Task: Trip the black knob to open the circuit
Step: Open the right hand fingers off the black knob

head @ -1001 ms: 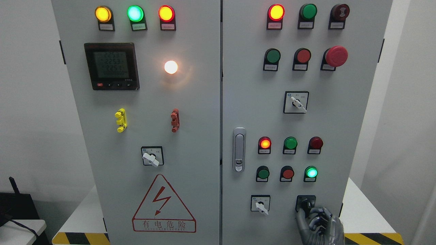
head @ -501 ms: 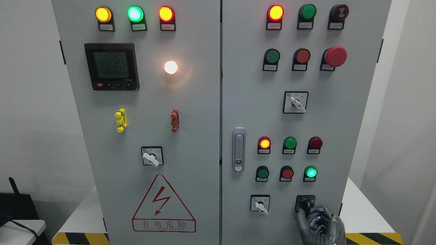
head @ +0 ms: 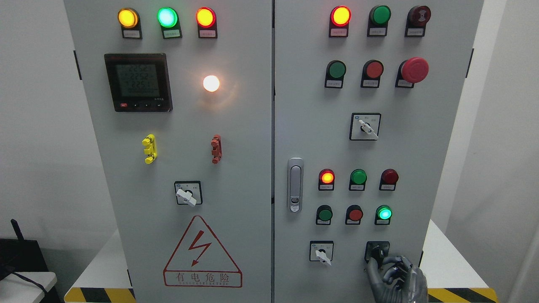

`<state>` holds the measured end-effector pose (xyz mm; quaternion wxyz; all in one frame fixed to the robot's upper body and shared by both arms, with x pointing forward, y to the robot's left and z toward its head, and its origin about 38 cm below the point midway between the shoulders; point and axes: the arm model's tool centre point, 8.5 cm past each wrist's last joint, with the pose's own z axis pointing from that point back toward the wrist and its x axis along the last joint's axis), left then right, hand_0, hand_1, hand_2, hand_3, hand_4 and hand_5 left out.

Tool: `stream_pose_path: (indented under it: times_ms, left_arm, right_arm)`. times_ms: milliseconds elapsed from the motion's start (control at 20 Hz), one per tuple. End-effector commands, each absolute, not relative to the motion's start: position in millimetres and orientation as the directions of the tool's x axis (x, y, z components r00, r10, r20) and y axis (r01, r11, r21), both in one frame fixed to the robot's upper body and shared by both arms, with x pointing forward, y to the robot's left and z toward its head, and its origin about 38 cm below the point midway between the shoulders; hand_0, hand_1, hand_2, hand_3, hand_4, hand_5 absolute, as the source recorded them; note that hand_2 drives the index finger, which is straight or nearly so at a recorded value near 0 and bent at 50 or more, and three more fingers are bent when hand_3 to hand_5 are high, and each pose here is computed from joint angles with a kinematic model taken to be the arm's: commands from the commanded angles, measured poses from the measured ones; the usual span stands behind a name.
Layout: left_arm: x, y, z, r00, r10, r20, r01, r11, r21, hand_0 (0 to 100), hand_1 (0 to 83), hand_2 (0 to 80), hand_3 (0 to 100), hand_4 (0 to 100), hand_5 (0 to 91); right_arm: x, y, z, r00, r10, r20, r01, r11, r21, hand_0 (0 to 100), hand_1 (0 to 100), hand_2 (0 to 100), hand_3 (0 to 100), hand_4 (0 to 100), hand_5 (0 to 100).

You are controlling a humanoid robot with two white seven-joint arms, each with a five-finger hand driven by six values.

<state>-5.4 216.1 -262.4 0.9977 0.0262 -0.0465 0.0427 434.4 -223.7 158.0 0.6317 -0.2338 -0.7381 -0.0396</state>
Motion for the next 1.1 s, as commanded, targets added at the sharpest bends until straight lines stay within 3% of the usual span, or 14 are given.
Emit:
stream_pose_path:
  times_ms: [0, 1052]
  left_arm:
    - [-0.2, 215.7, -262.4, 0.993, 0.05, 0.102, -0.055, 0.997, 0.046, 12, 38.9, 0.0, 0, 0, 0.0]
    - [-0.2, 215.7, -262.4, 0.994, 0.049, 0.102, -0.054, 0.997, 0.046, 12, 38.9, 0.0, 0, 0, 0.0]
  right_arm:
    - [434.2, -217.5, 157.4, -0.096, 0.298, 0.95, 0.38, 0.893, -0.242, 44, 77, 54, 89, 89, 95]
    - [431.9, -218.0, 155.2, -0.102, 0.298, 0.949, 0.378, 0.894, -0.24, 48, 81, 46, 85, 87, 95]
